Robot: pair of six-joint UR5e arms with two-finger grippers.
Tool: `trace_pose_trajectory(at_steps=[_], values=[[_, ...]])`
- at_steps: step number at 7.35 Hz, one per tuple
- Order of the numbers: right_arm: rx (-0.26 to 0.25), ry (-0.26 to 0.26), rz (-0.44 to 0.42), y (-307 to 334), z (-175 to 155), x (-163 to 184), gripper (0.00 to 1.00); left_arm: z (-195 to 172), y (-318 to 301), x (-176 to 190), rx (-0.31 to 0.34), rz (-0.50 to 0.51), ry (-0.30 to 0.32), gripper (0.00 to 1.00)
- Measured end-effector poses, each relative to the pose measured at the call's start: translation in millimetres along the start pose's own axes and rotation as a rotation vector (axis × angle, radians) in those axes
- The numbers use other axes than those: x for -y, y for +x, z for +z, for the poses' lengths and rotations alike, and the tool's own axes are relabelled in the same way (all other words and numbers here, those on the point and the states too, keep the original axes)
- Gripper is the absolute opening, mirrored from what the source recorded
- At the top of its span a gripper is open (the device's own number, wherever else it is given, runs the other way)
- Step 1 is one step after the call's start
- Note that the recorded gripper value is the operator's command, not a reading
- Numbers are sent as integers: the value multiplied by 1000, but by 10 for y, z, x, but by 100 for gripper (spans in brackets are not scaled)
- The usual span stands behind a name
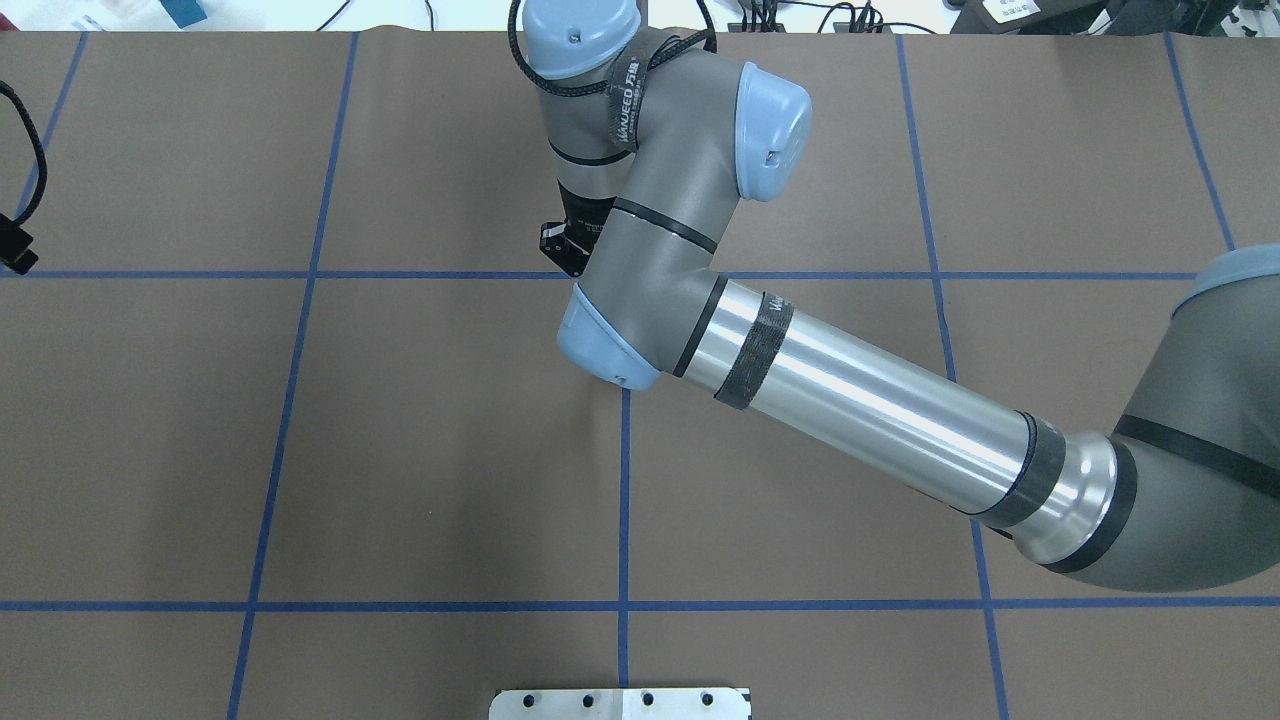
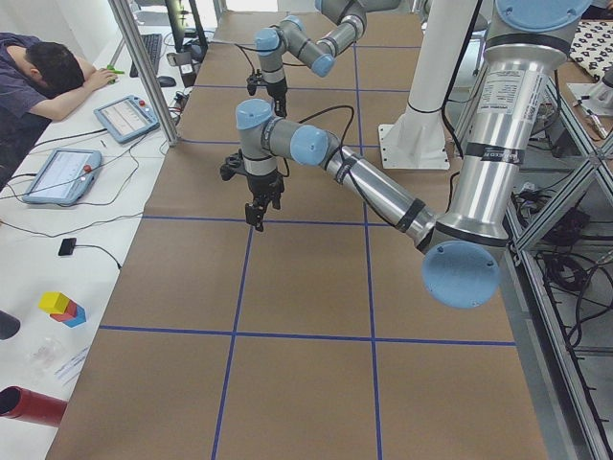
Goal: Assemble PPR valve and pipe with both arms
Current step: 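Lower the chrome fitting onto the valve top and press it in with the right gripper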
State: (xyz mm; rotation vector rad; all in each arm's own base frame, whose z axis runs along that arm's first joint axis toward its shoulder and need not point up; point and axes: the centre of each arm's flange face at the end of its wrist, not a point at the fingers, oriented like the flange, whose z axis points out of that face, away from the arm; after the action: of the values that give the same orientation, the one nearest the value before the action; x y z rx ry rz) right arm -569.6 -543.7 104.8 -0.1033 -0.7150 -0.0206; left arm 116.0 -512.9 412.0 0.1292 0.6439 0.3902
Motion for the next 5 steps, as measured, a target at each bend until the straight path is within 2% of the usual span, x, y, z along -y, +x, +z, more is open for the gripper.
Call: trace_pose_trajectory(at_steps=[5], values=[[-6, -3, 6, 52, 41, 21, 0, 3, 9, 1, 0, 0, 0, 100]])
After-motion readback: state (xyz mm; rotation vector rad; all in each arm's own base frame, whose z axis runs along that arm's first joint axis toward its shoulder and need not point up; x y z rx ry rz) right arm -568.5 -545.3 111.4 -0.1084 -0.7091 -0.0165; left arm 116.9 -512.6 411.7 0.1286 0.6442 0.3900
